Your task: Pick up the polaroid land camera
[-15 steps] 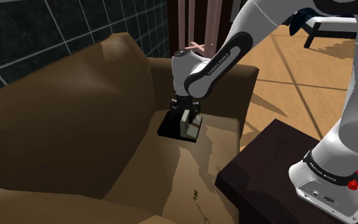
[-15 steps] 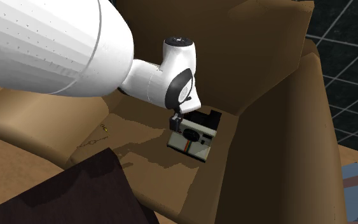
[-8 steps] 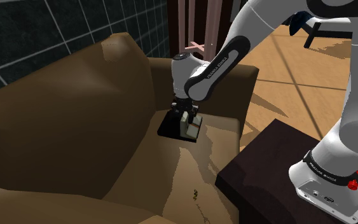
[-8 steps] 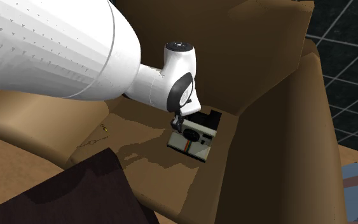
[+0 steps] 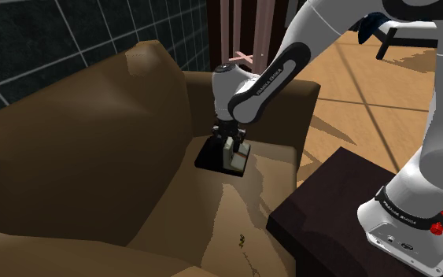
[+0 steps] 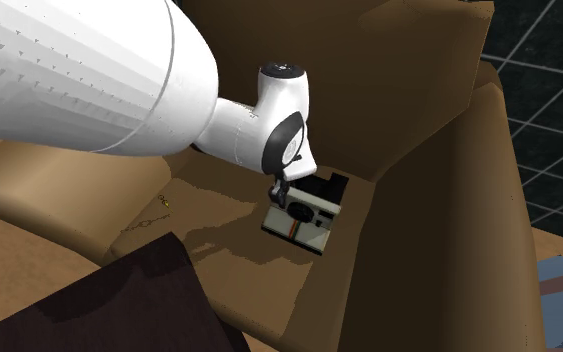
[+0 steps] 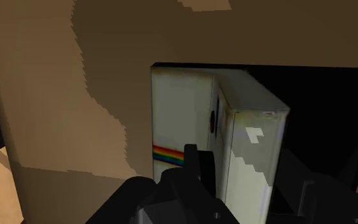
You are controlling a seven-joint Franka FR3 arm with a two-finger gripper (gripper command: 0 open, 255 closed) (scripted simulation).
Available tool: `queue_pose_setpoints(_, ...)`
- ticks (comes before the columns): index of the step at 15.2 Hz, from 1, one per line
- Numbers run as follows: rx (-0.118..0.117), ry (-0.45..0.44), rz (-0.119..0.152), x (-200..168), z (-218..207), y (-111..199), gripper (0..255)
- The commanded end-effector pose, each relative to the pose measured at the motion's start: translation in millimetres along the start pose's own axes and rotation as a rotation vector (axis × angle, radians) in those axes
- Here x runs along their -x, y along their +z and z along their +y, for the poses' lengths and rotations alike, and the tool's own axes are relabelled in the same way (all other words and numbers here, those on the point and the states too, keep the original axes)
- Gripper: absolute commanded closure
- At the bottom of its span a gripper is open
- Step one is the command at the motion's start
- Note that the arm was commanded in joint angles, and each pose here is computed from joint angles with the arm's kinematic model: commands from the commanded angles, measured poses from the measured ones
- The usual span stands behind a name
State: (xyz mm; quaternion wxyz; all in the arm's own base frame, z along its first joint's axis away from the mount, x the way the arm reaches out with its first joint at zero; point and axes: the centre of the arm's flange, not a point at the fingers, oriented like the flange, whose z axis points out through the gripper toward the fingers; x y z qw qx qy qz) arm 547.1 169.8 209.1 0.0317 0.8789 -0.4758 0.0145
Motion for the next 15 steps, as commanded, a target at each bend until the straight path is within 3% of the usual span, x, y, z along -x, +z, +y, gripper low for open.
queue_pose_setpoints(1,-0.003,-0.001,0.001,-0.1,0.0,-10.1,255)
queue_pose_setpoints(15,-0.003,-0.001,0.001,-3.6,2.7,-74.1,255)
